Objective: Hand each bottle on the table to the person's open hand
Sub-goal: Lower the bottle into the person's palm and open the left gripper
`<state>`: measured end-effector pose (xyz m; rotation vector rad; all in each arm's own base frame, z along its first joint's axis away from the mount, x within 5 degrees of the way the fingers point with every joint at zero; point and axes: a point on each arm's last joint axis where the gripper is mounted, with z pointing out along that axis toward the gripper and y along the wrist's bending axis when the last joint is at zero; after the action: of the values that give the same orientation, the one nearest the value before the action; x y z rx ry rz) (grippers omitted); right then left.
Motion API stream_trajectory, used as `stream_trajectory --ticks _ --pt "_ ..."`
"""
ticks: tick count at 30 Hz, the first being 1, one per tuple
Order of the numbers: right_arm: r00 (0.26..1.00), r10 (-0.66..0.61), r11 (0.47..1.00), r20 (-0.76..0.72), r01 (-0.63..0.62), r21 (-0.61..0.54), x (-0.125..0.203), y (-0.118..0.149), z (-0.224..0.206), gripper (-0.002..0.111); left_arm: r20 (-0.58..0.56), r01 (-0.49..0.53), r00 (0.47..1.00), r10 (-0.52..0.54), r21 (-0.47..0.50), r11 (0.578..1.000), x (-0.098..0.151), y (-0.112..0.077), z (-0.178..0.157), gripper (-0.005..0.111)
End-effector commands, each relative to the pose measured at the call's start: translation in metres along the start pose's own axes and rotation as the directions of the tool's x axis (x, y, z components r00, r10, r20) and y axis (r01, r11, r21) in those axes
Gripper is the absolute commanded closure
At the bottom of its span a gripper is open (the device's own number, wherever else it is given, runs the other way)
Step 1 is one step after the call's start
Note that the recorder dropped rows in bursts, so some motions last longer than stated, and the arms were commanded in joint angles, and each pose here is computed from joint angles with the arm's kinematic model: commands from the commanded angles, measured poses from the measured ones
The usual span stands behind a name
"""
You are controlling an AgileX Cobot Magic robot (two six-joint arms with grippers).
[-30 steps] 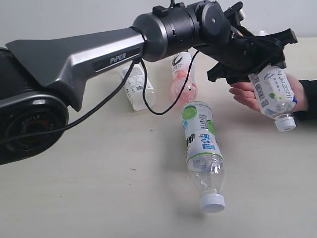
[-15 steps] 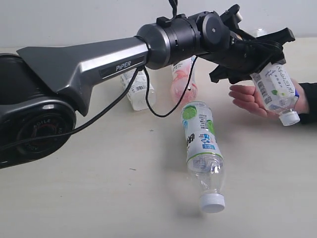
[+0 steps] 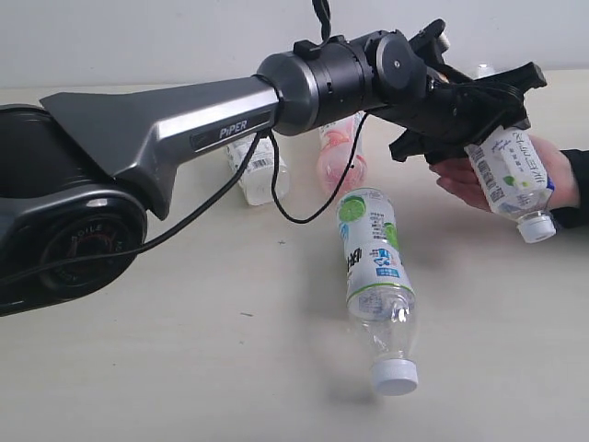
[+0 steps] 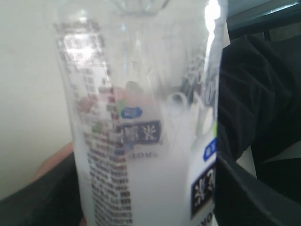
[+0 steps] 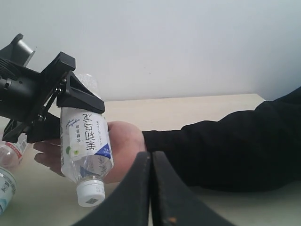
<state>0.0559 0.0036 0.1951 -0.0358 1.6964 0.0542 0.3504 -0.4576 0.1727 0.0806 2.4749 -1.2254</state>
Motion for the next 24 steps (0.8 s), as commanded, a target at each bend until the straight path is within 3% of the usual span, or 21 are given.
stream_trajectory --ticks 1,7,12,24 --pt "1.0 -0.011 1.0 0.014 0.011 -0.001 0.0 0.0 -0.0001 0.108 -0.004 0.008 1.0 -0.008 -0.003 1.0 0.0002 0.0056 0.0042 0.093" --pt "1.0 -0.011 1.0 0.014 0.011 -0.001 0.0 0.0 -0.0001 0.108 -0.012 0.018 1.0 -0.018 -0.007 1.0 0.002 0.0085 0.0069 0.059" --pt "1.0 -0.011 1.0 0.014 0.011 -0.001 0.0 0.0 -0.0001 0.108 -0.013 0.007 1.0 -0.007 -0.006 1.0 0.002 0.0085 0.0069 0.041" --pt "1.0 -0.011 1.0 0.014 0.011 -0.001 0.0 0.0 -0.0001 0.108 -0.018 -0.022 1.0 0.022 -0.008 1.0 0.0025 0.0087 0.0069 0.029"
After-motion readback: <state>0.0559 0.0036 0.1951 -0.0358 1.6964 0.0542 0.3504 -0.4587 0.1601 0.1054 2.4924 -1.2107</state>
